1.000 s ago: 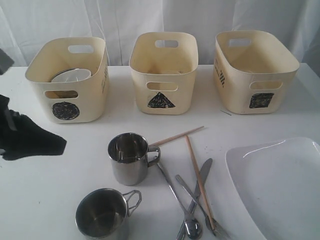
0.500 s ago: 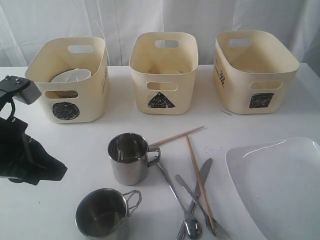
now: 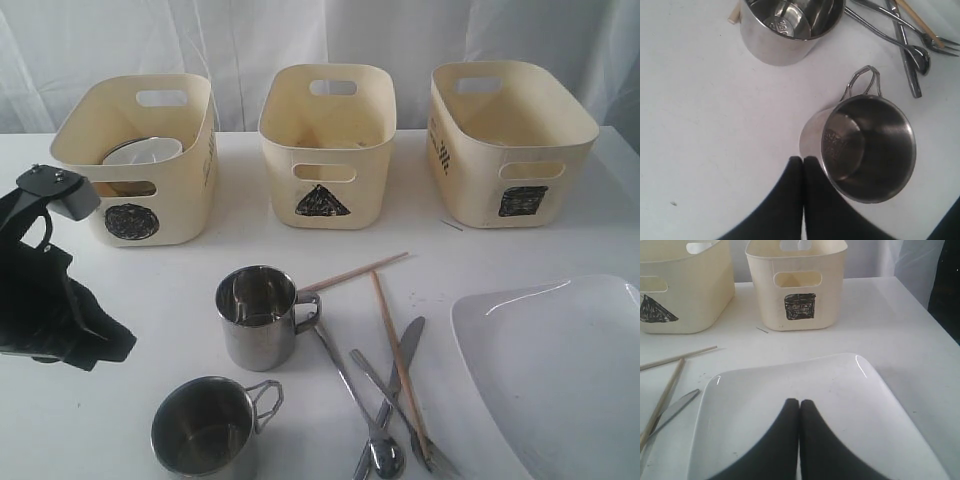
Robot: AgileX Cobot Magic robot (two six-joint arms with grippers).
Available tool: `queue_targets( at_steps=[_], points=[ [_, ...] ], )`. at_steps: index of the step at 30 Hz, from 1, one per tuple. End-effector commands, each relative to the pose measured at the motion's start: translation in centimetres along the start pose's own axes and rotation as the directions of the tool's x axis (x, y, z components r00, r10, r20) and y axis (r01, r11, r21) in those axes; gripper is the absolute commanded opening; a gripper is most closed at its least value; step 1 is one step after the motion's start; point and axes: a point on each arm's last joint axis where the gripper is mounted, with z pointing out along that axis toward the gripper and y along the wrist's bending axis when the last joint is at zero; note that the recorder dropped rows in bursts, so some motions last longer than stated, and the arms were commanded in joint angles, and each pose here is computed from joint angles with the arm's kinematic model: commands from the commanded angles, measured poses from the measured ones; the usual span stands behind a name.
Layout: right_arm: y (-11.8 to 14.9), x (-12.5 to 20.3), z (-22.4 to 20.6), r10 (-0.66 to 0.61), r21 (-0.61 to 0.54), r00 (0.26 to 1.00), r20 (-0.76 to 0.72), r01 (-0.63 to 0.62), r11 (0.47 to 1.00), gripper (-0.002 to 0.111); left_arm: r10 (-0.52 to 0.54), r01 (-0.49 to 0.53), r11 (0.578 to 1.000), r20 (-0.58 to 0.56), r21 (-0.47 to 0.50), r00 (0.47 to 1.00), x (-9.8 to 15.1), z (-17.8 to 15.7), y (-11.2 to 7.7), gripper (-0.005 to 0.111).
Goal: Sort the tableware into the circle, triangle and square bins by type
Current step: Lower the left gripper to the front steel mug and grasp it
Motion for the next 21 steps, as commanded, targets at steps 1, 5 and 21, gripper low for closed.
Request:
queue_targets(
  at_steps=[1, 5, 21],
  points=[
    [0.0, 0.1, 0.0, 0.000, -0.003, 1.000, 0.012, 0.000, 1.000, 0.000, 0.015, -0.014, 1.000, -0.032, 0.023, 0.999, 0.2, 0.4, -0.2, 0.000],
    [0.0, 0.1, 0.0, 0.000, -0.003, 1.000, 0.012, 0.000, 1.000, 0.000, 0.080, -0.075, 0.994, -0.063, 0.077, 0.995, -0.1, 0.2, -1.2, 0.000],
    [0.0, 0.1, 0.0, 0.000, -0.003, 1.000, 0.012, 0.000, 1.000, 0.000, 0.170, -0.161, 0.983, -0.093, 0.090, 0.981, -0.7, 3.1, -1.1, 0.042]
  ],
)
